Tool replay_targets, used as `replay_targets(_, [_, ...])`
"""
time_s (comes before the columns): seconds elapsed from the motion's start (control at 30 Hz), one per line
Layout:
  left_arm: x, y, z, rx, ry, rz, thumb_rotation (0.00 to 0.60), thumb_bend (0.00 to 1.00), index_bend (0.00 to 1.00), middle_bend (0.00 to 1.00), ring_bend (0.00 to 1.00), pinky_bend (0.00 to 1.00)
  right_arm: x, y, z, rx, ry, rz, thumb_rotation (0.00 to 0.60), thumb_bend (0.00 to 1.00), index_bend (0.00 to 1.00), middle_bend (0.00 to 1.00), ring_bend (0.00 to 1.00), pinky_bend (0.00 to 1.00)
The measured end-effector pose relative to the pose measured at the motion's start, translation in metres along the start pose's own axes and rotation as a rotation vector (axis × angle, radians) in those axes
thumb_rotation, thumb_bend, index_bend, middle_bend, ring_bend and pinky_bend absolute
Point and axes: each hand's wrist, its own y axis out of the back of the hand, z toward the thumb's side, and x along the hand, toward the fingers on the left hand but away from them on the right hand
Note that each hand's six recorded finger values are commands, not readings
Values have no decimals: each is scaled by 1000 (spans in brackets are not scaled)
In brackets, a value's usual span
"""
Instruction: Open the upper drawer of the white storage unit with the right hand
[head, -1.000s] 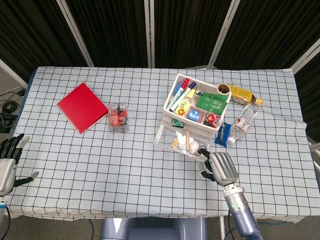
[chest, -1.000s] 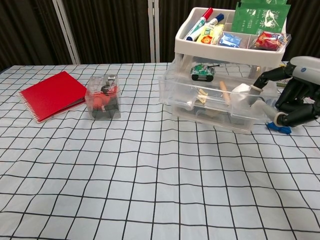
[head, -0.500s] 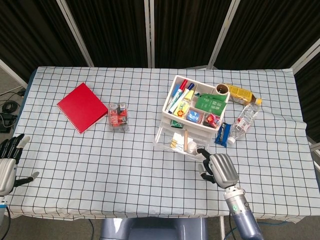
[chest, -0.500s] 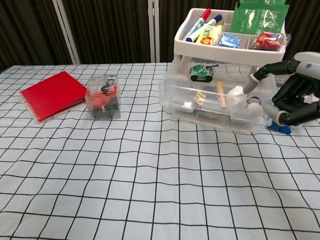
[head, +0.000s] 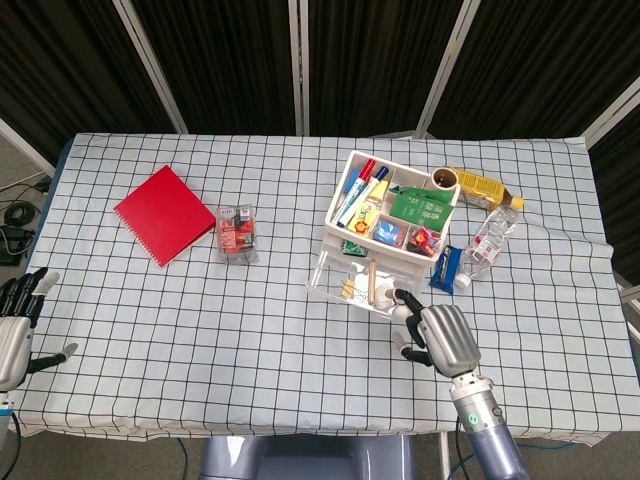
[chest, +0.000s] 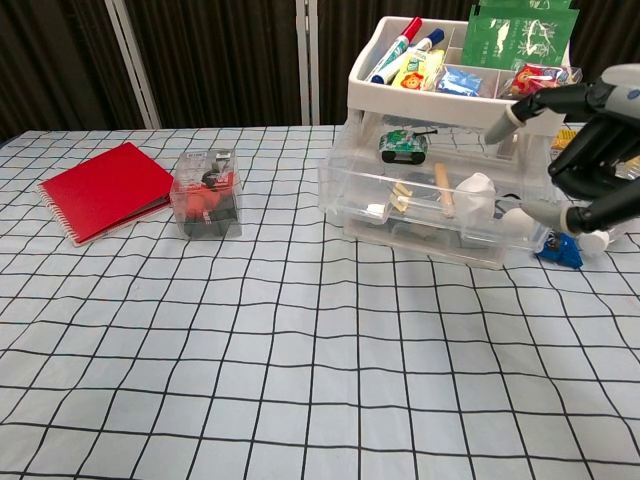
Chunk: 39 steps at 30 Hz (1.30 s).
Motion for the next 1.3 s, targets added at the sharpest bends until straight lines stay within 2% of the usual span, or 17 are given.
replay_targets(0.2, [0, 1, 0, 0, -1, 7, 600, 72, 0, 0, 0, 0, -9, 11, 9, 78, 27, -35, 600, 154, 334, 994, 967, 712])
replay_targets(0.33, [-2, 4, 1, -2, -3, 16, 600, 72, 0, 0, 0, 0, -24, 22, 13, 164, 30, -45, 600, 132, 360, 1000, 984, 715])
replay_targets(0.4, [-3, 6, 1, -3, -5, 27, 600, 72, 0, 0, 0, 0, -31, 27, 14, 202, 30, -47, 600, 81, 372, 1000, 988, 716])
replay_targets(0.53, [-6, 11, 2, -7, -11, 45, 600, 72, 0, 0, 0, 0, -46, 38, 19, 277, 37, -31, 600, 35, 406, 1000, 998, 718])
replay_targets(0.7, [-8, 13, 3, -8, -13, 51, 600, 72, 0, 0, 0, 0, -54, 45, 21, 376, 41, 4, 600, 11, 501, 1000, 1000, 728])
replay_targets(0.83, [-9, 13, 3, -6, -15, 47, 600, 72, 0, 0, 0, 0, -58, 44, 26, 448, 54, 46, 600, 9, 549, 1000, 1000, 731])
replay_targets(1.07, [-8, 11, 4, -3, -13, 45, 600, 71, 0, 0, 0, 0, -65, 34, 32, 581, 91, 103, 600, 9, 557, 1000, 1000, 732])
replay_targets(1.3, [-7, 11, 3, -2, -11, 44, 600, 72, 0, 0, 0, 0, -74, 28, 38, 623, 96, 117, 600, 12, 531, 1000, 1000, 731])
